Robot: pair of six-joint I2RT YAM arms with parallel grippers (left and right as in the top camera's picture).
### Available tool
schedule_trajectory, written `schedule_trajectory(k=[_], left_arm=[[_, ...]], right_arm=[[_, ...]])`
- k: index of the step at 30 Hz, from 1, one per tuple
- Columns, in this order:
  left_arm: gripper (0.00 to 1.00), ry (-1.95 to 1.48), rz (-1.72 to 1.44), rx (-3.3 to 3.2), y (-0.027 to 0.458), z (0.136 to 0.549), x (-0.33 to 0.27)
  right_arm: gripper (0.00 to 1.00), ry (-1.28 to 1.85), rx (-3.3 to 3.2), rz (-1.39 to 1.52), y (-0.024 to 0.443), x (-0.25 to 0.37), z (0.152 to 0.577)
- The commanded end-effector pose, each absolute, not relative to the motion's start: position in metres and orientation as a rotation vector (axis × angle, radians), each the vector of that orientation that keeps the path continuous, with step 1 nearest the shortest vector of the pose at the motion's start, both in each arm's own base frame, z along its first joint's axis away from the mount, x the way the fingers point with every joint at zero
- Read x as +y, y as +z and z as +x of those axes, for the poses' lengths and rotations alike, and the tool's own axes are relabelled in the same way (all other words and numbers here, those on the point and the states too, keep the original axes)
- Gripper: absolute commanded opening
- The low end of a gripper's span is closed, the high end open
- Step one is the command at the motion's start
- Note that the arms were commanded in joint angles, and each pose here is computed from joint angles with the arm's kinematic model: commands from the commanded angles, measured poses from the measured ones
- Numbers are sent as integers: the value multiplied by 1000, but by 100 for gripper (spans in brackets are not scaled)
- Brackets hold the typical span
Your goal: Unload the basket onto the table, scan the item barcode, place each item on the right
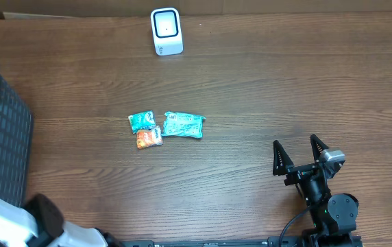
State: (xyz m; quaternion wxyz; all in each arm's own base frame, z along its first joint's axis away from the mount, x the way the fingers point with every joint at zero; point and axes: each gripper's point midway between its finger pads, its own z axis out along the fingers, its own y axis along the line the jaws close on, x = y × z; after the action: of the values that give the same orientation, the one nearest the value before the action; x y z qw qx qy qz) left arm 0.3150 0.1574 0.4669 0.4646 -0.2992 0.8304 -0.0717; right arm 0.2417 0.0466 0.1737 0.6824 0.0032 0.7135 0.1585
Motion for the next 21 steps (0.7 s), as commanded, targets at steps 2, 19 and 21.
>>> schedule_trajectory(k=[2, 19, 21], left_arm=[[4, -186, -448, 2139, 469, 326, 87], [4, -53, 257, 2651, 335, 364, -100], [4, -53, 293, 2717, 314, 362, -114]], right_arm=[[100, 359, 1598, 1, 172, 48, 241], [100, 359, 1598, 1, 172, 48, 241], [100, 359, 1598, 1, 172, 48, 241]])
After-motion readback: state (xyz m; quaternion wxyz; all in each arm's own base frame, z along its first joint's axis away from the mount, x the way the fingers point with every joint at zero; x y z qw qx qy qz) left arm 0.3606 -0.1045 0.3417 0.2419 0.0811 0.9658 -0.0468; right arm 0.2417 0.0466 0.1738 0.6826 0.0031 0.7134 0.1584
